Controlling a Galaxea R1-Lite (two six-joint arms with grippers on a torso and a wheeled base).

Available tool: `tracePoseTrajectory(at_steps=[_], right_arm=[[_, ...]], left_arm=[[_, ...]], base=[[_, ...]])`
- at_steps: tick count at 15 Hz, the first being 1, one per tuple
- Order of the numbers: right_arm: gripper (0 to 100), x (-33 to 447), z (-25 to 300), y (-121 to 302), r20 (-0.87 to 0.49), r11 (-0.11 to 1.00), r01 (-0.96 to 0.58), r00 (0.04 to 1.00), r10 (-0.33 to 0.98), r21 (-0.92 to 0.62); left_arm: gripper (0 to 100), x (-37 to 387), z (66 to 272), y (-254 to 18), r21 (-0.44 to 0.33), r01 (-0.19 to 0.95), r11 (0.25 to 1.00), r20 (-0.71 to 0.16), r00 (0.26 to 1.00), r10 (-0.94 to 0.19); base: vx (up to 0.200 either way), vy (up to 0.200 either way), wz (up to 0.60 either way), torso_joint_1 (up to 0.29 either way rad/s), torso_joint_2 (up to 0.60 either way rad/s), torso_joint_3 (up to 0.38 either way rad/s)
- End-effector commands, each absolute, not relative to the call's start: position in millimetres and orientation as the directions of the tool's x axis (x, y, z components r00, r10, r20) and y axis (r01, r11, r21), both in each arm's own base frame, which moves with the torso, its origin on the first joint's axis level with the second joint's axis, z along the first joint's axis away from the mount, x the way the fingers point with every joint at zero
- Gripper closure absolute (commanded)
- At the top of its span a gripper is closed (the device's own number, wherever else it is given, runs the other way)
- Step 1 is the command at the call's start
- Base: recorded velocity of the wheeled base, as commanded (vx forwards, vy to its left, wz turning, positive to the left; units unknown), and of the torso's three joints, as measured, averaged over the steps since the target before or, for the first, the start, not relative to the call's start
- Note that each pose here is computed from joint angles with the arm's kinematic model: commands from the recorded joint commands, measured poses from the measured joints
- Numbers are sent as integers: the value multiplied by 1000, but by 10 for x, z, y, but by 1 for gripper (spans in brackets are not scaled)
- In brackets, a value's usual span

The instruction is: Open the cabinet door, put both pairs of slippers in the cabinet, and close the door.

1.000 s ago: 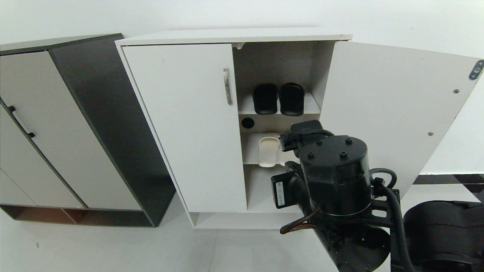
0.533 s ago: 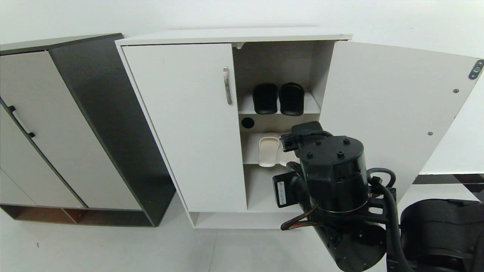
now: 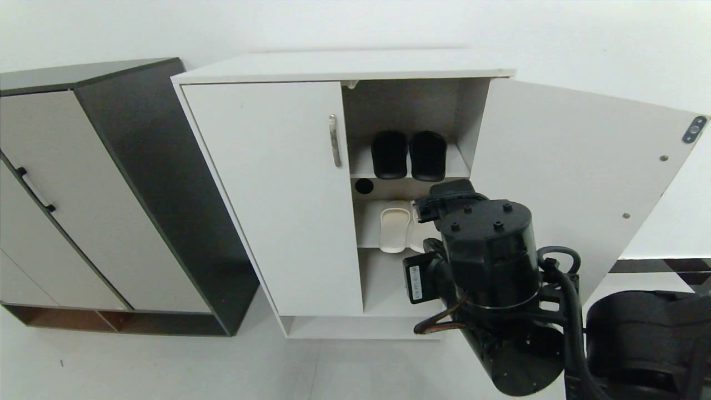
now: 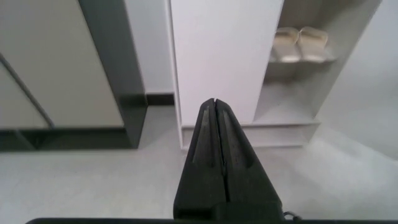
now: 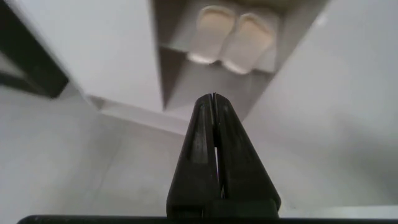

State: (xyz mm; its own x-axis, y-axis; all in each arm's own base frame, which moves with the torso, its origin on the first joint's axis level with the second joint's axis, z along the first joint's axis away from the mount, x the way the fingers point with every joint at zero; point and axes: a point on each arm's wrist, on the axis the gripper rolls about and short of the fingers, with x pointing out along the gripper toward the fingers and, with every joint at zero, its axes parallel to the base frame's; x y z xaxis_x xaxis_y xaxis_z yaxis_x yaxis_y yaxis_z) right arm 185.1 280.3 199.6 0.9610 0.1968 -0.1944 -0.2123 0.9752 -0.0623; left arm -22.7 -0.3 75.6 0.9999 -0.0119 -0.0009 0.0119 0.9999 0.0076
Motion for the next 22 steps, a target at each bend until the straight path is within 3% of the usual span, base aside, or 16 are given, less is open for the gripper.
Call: tracePoseTrajectory(at_steps=[1, 22], right_arm=[[100, 1857, 1992, 2800, -195, 976, -211, 961, 195, -64], [100, 1841, 1995, 2770, -201, 971, -231, 956, 213, -68]], left_arm=[[100, -227, 755, -3, 8, 11, 1000, -2, 1000, -11], [100, -227, 755, -3, 8, 11, 1000, -2, 1000, -11]], base=[[0, 0, 0, 41, -535, -364], [0, 0, 0, 167, -492, -325]])
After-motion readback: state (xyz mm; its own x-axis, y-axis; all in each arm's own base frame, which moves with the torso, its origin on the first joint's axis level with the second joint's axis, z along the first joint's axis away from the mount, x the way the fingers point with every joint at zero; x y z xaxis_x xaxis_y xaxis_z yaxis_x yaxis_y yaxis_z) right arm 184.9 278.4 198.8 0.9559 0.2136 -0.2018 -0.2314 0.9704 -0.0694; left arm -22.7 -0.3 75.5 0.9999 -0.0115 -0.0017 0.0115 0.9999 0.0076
